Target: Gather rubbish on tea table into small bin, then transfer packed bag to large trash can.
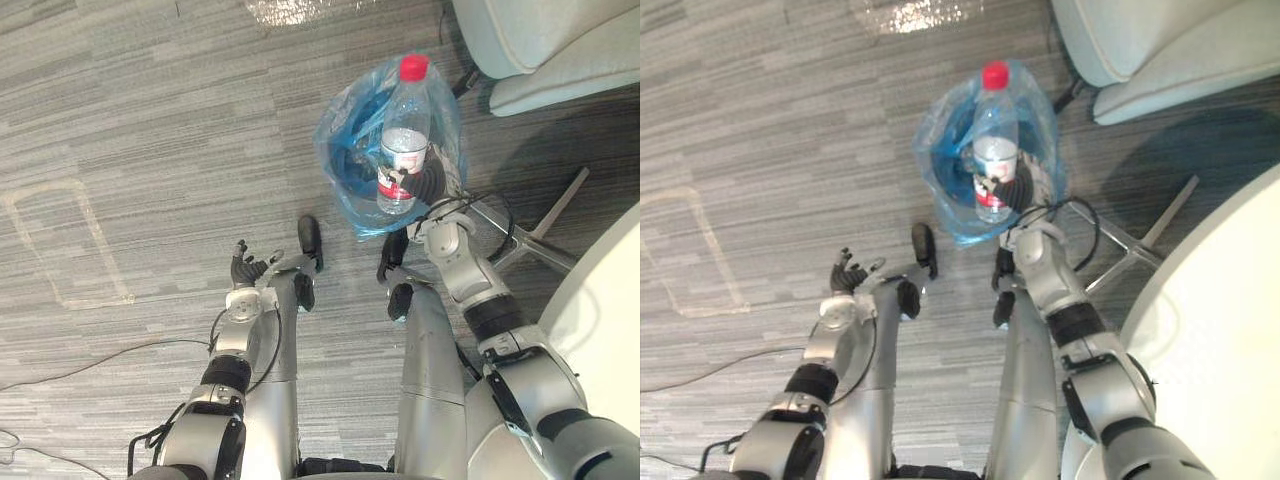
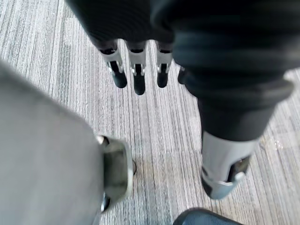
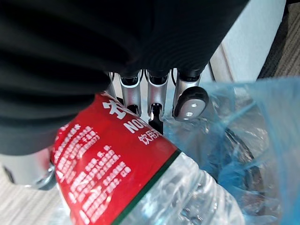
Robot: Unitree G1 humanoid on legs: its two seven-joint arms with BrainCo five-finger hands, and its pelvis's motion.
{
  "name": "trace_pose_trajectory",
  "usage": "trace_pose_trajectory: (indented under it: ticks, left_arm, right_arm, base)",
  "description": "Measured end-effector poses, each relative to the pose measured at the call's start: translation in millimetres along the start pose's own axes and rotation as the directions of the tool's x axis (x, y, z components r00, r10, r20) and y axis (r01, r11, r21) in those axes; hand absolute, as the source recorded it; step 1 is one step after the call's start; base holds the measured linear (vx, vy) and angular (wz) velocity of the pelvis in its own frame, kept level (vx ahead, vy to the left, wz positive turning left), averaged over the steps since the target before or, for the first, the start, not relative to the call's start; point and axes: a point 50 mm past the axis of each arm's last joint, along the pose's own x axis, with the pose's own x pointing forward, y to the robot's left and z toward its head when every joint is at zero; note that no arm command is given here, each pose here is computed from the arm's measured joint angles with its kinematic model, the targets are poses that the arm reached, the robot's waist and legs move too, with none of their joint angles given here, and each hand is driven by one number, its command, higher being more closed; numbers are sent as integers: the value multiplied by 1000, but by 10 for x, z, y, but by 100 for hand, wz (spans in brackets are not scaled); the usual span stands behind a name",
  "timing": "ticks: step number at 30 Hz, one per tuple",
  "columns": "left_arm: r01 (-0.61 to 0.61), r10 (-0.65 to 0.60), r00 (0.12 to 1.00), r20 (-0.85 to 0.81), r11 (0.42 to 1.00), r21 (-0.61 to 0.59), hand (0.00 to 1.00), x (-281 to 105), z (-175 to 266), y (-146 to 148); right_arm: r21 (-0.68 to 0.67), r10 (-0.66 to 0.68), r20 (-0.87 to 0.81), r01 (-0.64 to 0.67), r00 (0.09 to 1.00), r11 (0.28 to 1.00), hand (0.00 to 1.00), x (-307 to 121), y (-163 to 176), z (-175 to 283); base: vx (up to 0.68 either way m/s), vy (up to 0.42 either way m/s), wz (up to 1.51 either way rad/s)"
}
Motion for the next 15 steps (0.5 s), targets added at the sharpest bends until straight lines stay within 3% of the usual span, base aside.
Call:
trace_pose_trajectory:
  ticks: [1, 15]
  left_arm:
    - [0, 0, 1000, 10, 1000, -2, 0, 7, 23, -1]
    - [-1, 1, 1000, 19, 1000, 5, 0, 18, 42, 13]
  right_arm:
    - [-1, -11, -12, 11, 1000, 1000, 0, 21, -23, -12]
    - [39, -64, -7, 64, 998, 997, 0, 15, -82, 19]
  base:
    - [-17, 5, 15]
    - [-24, 2, 3]
